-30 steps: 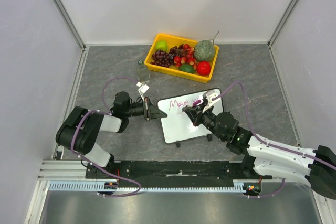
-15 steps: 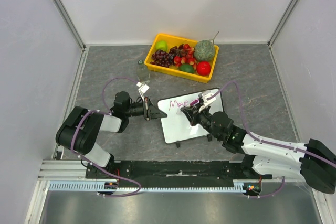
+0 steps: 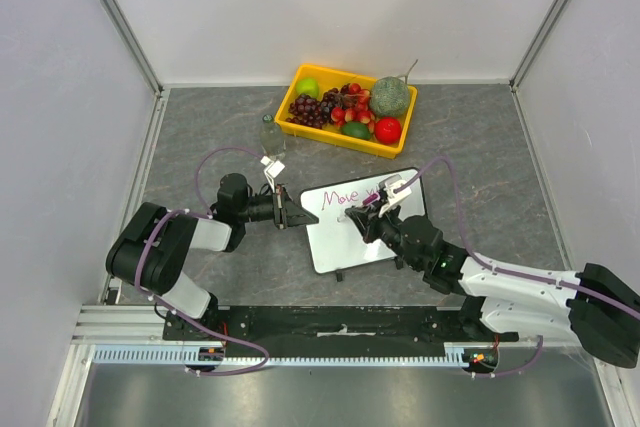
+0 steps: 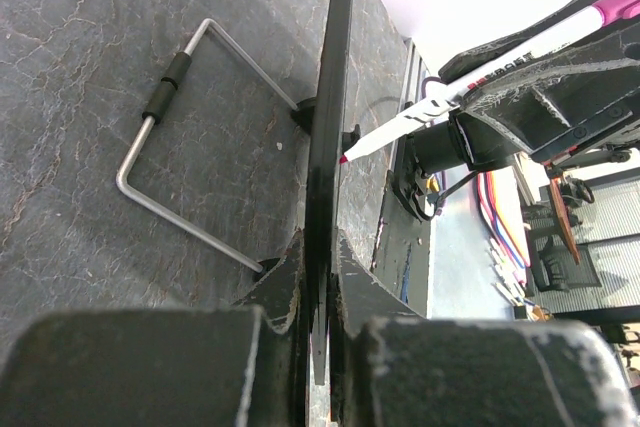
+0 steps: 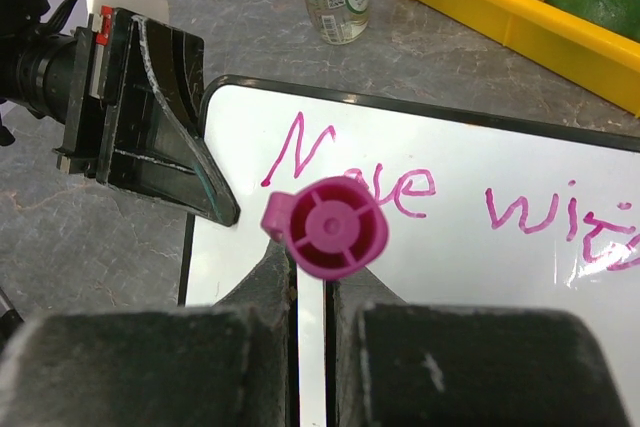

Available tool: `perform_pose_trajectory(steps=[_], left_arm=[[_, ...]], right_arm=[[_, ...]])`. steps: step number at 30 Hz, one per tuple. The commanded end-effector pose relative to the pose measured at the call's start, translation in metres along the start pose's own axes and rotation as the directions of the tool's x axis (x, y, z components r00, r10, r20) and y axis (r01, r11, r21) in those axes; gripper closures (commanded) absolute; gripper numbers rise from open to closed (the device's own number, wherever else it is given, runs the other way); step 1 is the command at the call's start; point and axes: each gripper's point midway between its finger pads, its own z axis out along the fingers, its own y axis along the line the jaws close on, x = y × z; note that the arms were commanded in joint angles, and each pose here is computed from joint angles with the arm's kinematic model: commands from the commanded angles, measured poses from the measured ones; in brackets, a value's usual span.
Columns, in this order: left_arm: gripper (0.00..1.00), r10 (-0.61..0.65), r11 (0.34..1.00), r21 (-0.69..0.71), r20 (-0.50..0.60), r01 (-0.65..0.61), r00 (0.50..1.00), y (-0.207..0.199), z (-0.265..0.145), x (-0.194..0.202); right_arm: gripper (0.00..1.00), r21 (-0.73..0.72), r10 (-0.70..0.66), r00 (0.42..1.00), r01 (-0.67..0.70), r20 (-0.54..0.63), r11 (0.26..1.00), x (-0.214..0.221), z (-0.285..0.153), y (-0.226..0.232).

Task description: Write a sentence on the whiteboard

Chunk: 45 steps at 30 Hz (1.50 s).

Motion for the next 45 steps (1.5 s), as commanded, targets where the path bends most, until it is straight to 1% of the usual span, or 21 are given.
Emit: perform_pose_trajectory(steps=[1,16,19,29,32,37,45], left_arm=[[0.98,0.034,0.999,-0.012,-0.022,-0.035,0.999,0.006,0.001,0.004],[0.98,0.038,0.999,-0.015,-0.023,-0.038,0.999,0.007,0.001,0.003],[0.98,0.034,0.999,-0.015,-0.026,-0.034,0.999,0.008,0.001,0.005],[0.98,0.029,0.999,-0.02,-0.028,-0.03,0.999,0.01,0.001,0.005],[0.98,0.028,0.999,-0.02,-0.03,-0.029,0.999,0.01,0.001,0.006],[0.98,0.031,0.999,-0.021,-0.029,-0.032,0.999,0.01,0.001,0.006],[0.98,0.034,0.999,-0.02,-0.028,-0.034,0.999,0.009,0.001,0.006]], right_arm=[[1.0,0.031,0.01,1.0,-0.01,-0.001,0.999,0.006,-0.006,-0.008],[1.0,-0.023,0.028,0.995,-0.03,-0.098,0.999,0.036,-0.022,-0.005],[1.0,-0.025,0.029,0.995,-0.032,-0.096,0.999,0.036,-0.024,-0.005],[1.0,-0.122,0.1,0.995,-0.098,0.017,0.988,-0.028,-0.018,0.026],[1.0,-0.105,0.104,0.993,-0.099,0.052,0.99,-0.041,-0.016,0.025],[1.0,-0.02,0.081,0.994,-0.079,0.075,0.997,-0.047,-0.006,0.011],[1.0,0.04,0.092,0.994,-0.094,0.056,0.995,-0.034,0.009,-0.004]])
